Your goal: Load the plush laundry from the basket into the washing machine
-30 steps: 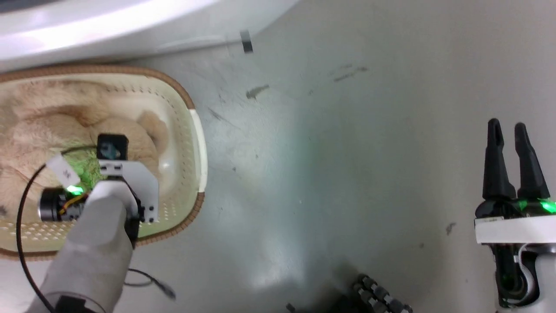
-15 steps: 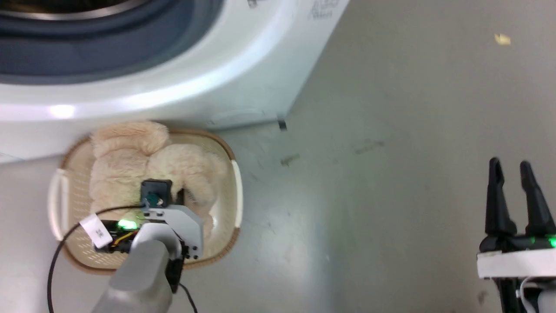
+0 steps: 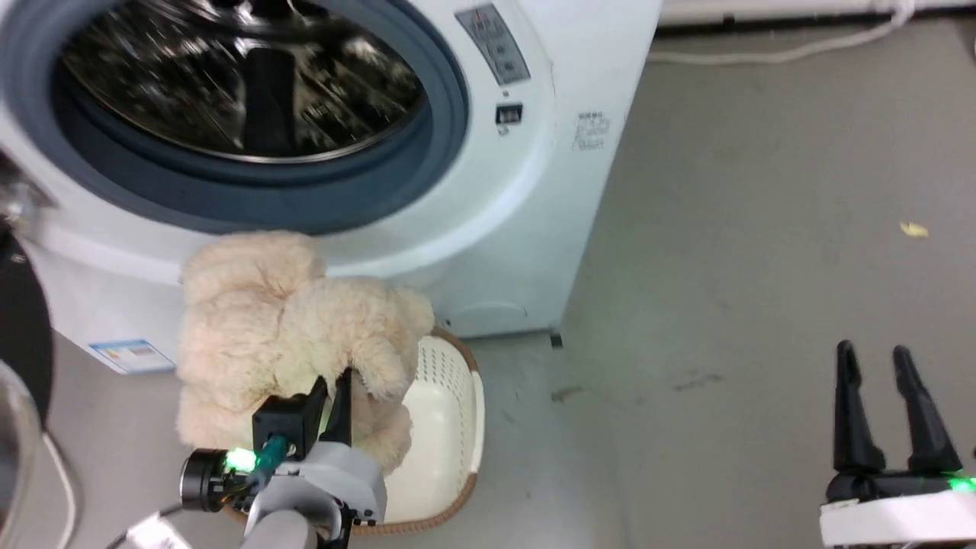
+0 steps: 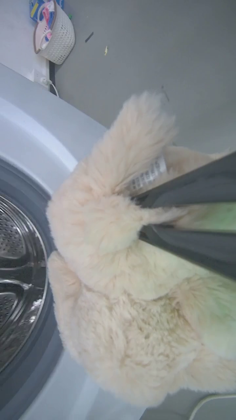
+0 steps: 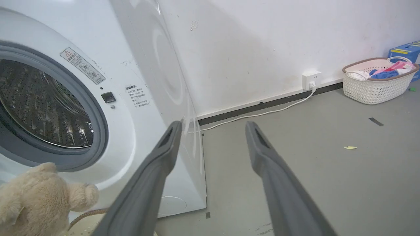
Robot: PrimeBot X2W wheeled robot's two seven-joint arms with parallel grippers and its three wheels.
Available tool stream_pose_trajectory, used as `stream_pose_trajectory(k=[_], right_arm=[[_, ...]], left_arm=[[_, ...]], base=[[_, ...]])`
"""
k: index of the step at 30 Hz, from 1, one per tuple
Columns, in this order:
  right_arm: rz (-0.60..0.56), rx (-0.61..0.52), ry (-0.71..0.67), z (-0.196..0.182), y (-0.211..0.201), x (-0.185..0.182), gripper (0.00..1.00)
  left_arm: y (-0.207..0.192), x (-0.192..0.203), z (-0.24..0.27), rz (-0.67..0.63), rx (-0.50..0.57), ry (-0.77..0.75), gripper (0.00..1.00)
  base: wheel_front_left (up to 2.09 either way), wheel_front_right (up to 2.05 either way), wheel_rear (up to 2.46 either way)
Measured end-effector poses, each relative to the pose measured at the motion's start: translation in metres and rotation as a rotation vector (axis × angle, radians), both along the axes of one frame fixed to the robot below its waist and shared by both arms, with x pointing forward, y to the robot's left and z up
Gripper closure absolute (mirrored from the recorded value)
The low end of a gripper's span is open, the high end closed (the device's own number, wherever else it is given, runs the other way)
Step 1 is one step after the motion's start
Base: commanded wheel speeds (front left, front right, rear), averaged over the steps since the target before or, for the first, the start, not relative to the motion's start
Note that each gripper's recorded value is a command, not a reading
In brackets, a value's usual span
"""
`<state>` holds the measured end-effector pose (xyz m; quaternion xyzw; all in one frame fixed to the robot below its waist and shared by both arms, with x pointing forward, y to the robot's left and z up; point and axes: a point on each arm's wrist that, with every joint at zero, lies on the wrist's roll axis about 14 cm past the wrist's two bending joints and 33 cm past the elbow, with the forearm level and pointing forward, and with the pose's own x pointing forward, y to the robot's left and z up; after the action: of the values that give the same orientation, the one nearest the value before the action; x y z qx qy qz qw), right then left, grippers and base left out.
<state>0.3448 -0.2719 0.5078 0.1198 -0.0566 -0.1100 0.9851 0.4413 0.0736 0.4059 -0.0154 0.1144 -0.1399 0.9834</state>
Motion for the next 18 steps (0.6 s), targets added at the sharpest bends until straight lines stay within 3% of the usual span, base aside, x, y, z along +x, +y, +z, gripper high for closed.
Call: stream_pose_trajectory(k=[8, 18], right_arm=[[0.074, -0.017, -0.04, 0.013, 0.026, -0.007, 0.0], [0.079, -0.006, -0.07, 0.022, 0.032, -0.014, 0.0]], left_arm=[[0.013, -0.015, 0.089, 0.035, -0.008, -0.285, 1.0], [0.01, -0.016, 0.13, 0.02, -0.096, -0.393, 1.0]], base=[[0.0, 0.0, 0.0], [0.0, 0.0, 0.0]])
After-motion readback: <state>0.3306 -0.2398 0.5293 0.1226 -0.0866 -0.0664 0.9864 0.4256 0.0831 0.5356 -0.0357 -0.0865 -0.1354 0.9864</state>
